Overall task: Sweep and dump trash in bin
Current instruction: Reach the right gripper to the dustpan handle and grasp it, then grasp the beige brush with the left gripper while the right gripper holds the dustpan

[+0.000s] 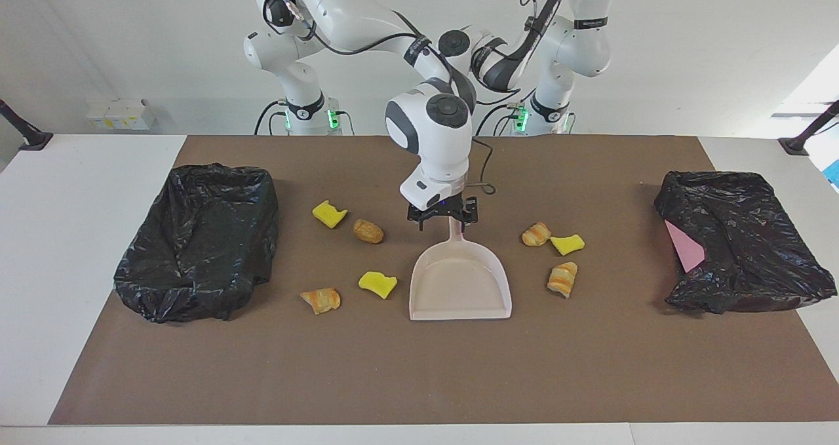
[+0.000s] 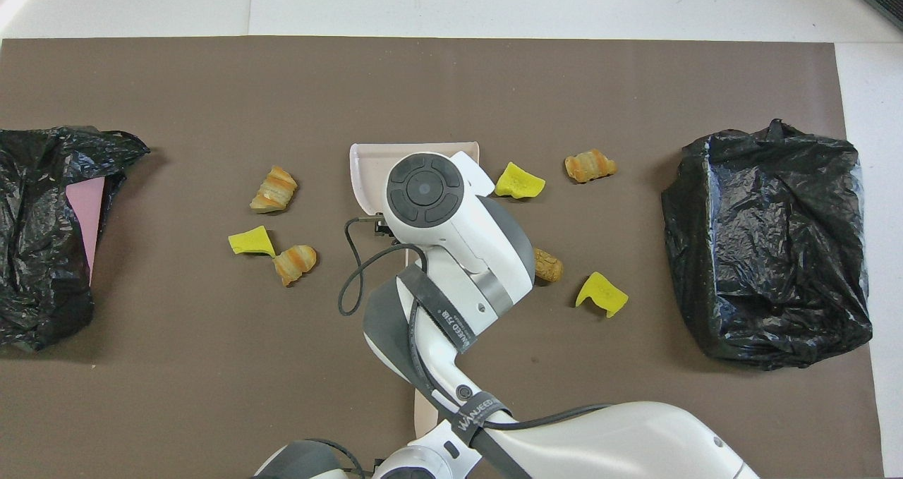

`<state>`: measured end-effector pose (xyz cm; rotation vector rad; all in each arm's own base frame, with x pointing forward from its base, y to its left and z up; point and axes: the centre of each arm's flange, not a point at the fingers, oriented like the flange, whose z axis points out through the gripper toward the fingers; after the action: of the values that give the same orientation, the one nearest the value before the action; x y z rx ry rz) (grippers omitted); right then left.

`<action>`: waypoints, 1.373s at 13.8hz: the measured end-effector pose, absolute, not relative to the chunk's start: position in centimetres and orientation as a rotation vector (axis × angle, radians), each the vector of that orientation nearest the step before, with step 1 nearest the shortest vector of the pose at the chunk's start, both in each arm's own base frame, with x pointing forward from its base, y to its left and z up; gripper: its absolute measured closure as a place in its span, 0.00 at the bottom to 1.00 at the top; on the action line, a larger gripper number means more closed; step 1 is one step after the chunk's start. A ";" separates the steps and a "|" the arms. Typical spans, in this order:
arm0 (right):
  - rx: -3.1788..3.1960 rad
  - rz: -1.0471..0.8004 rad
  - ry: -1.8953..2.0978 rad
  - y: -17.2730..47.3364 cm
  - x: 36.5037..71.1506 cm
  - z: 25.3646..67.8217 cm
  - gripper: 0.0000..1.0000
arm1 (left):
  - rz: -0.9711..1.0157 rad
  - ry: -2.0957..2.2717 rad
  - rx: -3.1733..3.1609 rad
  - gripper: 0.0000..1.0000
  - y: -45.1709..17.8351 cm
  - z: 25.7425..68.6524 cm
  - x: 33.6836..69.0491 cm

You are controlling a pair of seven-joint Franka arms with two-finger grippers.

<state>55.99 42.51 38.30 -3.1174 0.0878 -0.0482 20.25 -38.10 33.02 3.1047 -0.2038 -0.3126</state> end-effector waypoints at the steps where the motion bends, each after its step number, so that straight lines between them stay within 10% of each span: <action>1: -3.120 -0.044 0.079 42.8 55.7 38.1 0.00 | -0.322 -0.183 3.108 0.74 -37.7 33.2 20.7; 9: -3.138 -0.008 0.021 44.5 54.3 34.1 0.23 | -0.413 -0.065 3.097 0.74 -29.7 36.0 26.9; 13: -3.141 -0.002 0.020 44.4 54.2 33.9 0.69 | -0.425 0.044 3.090 0.74 -26.0 36.0 29.8; 19: -3.123 -0.051 -0.014 44.0 54.8 35.7 0.69 | -0.354 0.113 3.147 0.74 -20.9 38.3 34.2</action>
<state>54.77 43.95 35.69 -3.1226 -0.0142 -0.0509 34.19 -20.93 38.35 3.1475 0.1126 -0.3537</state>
